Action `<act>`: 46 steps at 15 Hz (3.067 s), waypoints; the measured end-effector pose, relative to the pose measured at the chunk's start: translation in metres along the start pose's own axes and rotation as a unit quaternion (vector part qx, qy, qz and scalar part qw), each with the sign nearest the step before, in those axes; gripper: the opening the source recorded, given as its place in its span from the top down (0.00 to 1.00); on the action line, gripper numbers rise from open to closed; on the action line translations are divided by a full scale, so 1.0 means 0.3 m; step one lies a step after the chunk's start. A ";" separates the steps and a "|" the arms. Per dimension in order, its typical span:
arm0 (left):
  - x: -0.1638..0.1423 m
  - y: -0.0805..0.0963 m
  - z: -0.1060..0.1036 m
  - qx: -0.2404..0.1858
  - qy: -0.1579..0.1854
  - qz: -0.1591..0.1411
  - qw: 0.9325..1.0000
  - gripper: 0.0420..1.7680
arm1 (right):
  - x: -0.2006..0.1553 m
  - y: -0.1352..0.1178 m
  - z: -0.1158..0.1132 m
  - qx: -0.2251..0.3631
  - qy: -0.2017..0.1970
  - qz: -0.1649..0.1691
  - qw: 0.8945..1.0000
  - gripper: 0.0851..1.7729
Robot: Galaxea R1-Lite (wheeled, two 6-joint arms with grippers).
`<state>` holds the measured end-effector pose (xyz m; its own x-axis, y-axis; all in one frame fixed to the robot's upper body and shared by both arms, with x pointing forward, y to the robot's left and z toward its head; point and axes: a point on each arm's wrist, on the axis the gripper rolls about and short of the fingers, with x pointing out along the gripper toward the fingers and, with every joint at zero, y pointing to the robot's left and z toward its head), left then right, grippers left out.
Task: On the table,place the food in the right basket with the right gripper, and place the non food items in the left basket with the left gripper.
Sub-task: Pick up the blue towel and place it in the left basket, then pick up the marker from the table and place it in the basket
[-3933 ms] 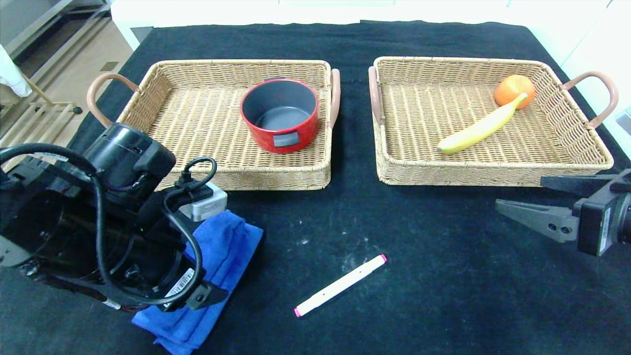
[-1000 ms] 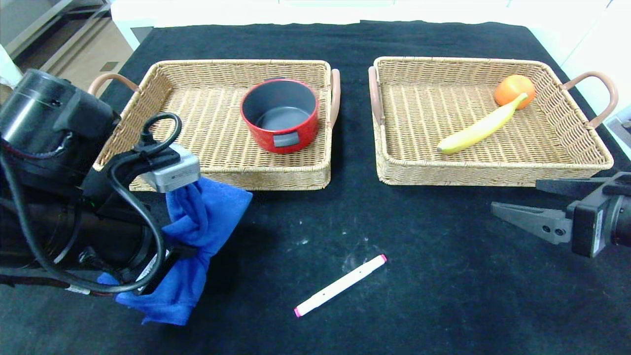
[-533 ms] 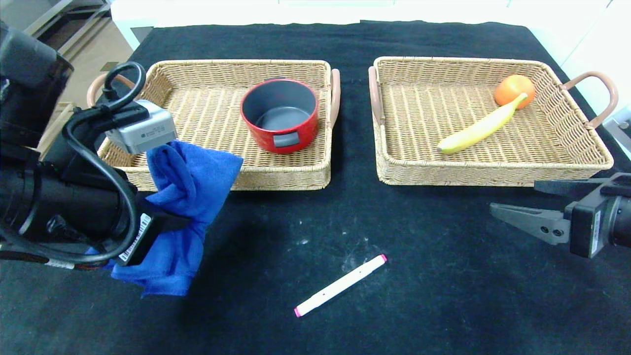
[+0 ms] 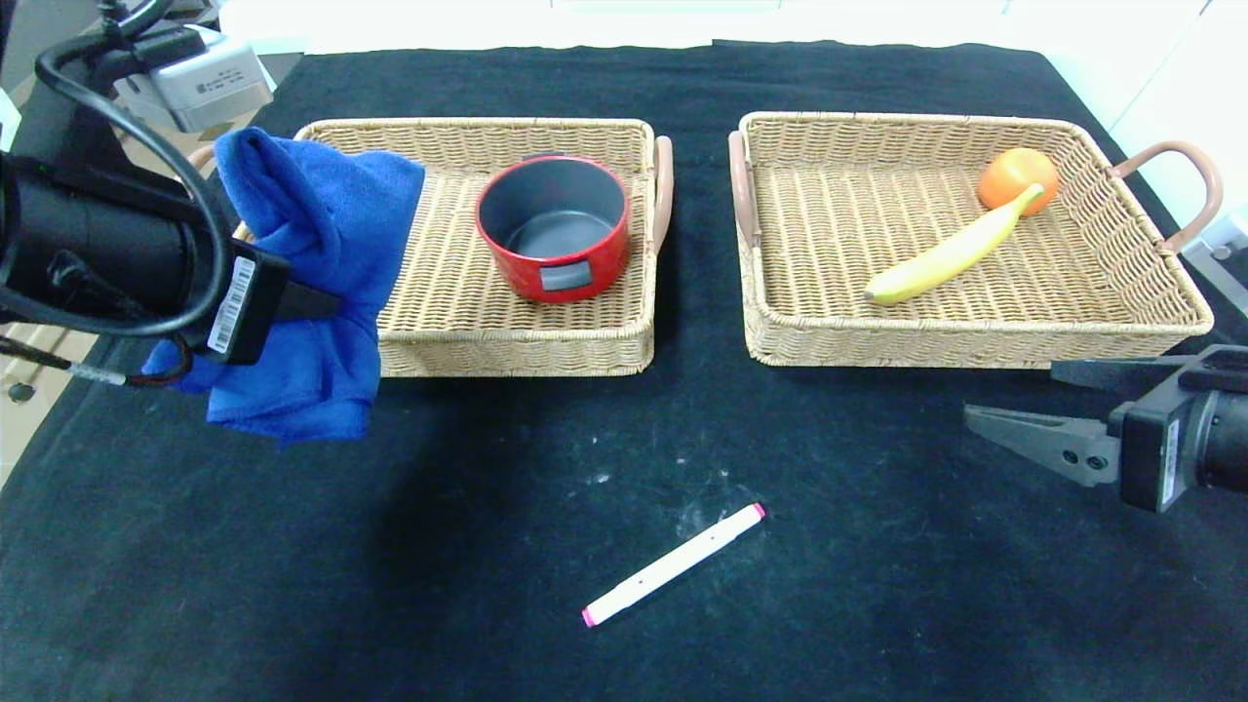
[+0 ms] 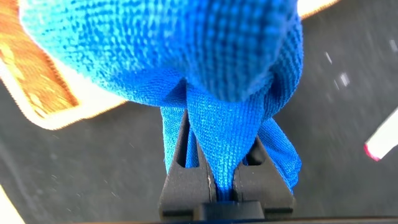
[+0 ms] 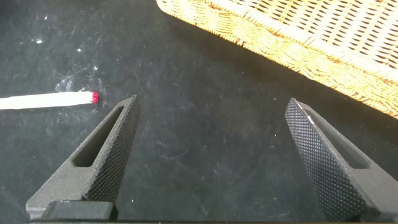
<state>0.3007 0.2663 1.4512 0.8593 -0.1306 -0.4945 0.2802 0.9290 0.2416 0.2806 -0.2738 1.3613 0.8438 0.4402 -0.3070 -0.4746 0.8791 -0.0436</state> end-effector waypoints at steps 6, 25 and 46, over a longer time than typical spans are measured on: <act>0.128 0.083 0.091 -0.033 -0.051 0.033 0.998 0.90 | 0.000 -0.001 0.000 0.000 0.000 0.000 1.000 0.04; 0.343 0.239 0.130 -0.071 -0.139 0.044 0.987 0.90 | 0.000 0.001 -0.001 0.000 0.001 0.000 1.000 0.04; 0.280 0.190 0.079 -0.058 -0.139 -0.019 0.988 0.09 | -0.005 0.001 0.001 0.000 -0.002 0.000 1.000 0.04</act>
<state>0.3990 0.3001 1.4433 0.9378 -0.2412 -0.2495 0.2776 0.9529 0.1223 0.2794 -0.2741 1.3620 0.8448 0.4409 -0.3032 -0.4744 0.8793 -0.0430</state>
